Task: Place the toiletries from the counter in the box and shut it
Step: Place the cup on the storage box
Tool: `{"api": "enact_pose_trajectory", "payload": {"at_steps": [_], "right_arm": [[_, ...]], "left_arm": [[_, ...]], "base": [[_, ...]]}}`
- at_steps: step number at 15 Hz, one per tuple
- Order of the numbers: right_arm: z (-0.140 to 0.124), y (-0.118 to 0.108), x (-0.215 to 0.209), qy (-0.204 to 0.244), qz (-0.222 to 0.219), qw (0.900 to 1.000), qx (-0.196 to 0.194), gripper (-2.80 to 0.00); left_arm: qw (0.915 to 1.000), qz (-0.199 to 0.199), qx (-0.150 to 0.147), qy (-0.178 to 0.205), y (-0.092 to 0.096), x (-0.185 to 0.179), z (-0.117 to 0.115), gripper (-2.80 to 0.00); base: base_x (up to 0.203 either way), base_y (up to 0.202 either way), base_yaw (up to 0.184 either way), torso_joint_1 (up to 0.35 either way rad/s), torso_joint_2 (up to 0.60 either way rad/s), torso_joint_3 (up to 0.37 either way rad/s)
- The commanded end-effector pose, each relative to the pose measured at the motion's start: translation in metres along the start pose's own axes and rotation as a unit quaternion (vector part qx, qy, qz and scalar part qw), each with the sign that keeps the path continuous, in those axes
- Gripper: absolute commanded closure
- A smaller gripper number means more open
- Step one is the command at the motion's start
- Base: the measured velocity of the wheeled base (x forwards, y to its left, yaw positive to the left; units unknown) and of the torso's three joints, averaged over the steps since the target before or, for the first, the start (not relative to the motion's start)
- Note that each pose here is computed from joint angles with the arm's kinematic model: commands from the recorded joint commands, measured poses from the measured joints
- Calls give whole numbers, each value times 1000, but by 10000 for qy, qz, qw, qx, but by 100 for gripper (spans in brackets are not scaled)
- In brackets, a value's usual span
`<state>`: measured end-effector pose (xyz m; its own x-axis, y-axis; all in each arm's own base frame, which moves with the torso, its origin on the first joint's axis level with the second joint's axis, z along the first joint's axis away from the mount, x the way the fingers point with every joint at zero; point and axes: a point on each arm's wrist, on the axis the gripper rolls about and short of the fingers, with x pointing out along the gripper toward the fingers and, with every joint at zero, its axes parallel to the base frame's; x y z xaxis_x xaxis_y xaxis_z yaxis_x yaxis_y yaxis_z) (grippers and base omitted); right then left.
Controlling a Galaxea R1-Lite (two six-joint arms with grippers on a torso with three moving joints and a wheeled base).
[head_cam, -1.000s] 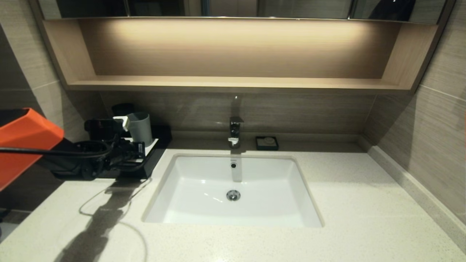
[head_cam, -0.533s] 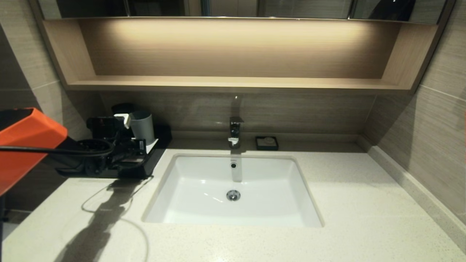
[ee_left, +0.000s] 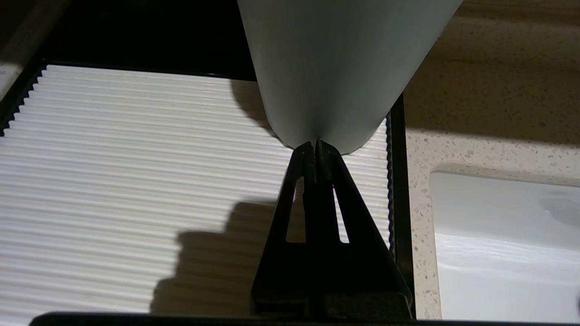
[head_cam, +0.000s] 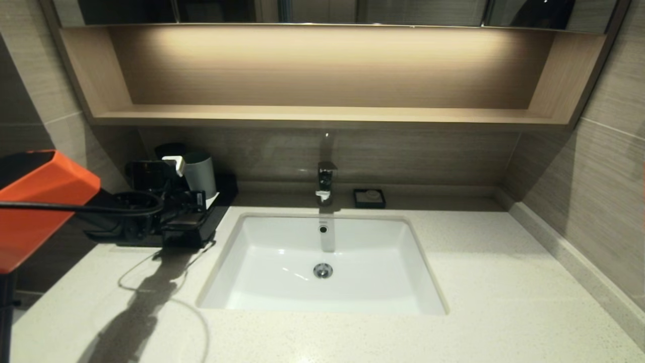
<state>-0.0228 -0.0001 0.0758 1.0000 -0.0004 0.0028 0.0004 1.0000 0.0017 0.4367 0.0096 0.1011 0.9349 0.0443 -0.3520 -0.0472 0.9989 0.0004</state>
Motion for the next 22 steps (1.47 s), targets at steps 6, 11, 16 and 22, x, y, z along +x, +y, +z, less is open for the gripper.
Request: {"api": "enact_pose_trajectory", "payload": {"at_steps": [6, 11, 16, 22], "right_arm": [[0, 0, 0, -2, 2, 10000, -1, 0], [0, 0, 0, -5, 2, 10000, -1, 0], [0, 0, 0, -2, 2, 10000, -1, 0], [0, 0, 0, -2, 2, 10000, -1, 0]], "left_arm": [[9999, -13, 2, -114, -2, 9, 4, 0], [9999, -50, 14, -141, -6, 15, 4, 0], [9999, -49, 25, -142, -6, 16, 4, 0], [10000, -41, 32, -60, -6, 21, -3, 0]], "base": [[0, 0, 0, 0, 0, 0], [0, 0, 0, 0, 0, 0], [0, 0, 0, 0, 0, 0], [0, 0, 0, 0, 0, 0]]}}
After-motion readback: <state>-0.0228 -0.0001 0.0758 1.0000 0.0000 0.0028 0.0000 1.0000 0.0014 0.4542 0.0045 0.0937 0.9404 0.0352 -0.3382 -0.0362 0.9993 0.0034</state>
